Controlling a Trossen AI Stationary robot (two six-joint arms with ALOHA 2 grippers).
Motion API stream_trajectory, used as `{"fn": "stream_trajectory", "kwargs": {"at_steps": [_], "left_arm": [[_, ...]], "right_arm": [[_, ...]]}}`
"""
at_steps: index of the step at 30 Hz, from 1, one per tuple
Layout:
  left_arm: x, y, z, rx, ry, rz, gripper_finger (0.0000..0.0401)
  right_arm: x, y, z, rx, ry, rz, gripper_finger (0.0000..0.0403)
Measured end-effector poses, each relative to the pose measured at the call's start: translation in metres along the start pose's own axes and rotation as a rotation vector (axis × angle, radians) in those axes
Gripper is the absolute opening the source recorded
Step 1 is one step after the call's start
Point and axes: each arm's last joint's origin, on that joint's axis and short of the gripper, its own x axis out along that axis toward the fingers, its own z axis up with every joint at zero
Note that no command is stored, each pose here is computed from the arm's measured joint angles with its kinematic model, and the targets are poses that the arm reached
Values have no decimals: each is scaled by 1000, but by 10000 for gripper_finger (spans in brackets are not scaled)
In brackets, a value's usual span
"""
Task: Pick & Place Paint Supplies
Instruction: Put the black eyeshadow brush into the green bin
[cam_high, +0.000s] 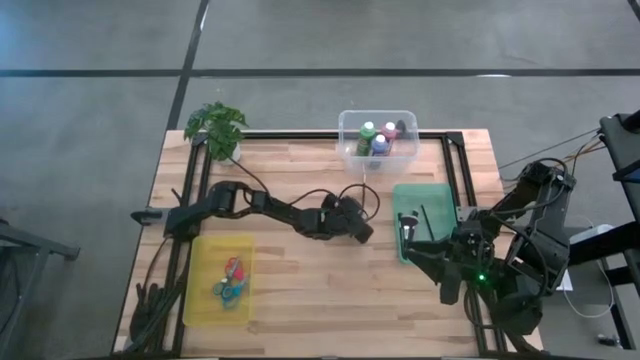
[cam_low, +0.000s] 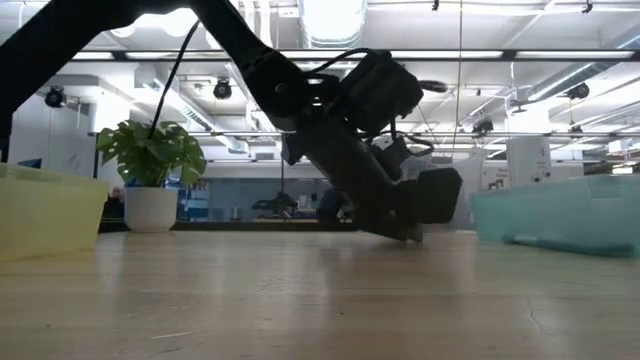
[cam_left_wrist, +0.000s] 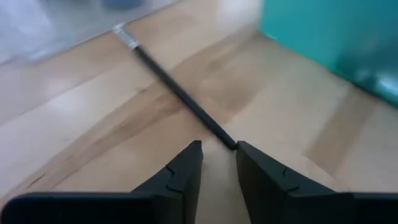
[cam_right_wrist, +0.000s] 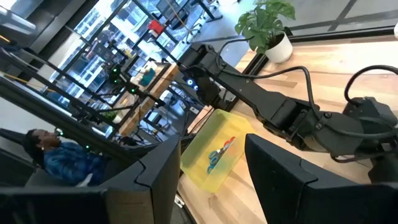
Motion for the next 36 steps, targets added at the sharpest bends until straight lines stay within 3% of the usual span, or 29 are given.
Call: {"fn": "stream_trajectory", "kwargs": {"at_steps": [3, 8, 15, 24, 36], "left_arm": [[1, 5, -1, -85, 18, 27, 88], [2, 7, -2, -141, 37, 17, 13], [-20, -11, -10, -84, 83, -40, 3], [-89, -39, -11, 100, 163, -158, 1], [-170, -44, 37, 148, -101, -398, 0]], "right_arm": [[0, 0, 0, 4, 0, 0, 178], [0, 0, 0, 10, 0, 2, 178], [0, 1, 0, 16, -3, 4, 178], [0, 3, 1, -11, -21, 12, 178], [0, 3, 1, -41, -39, 14, 178]]}}
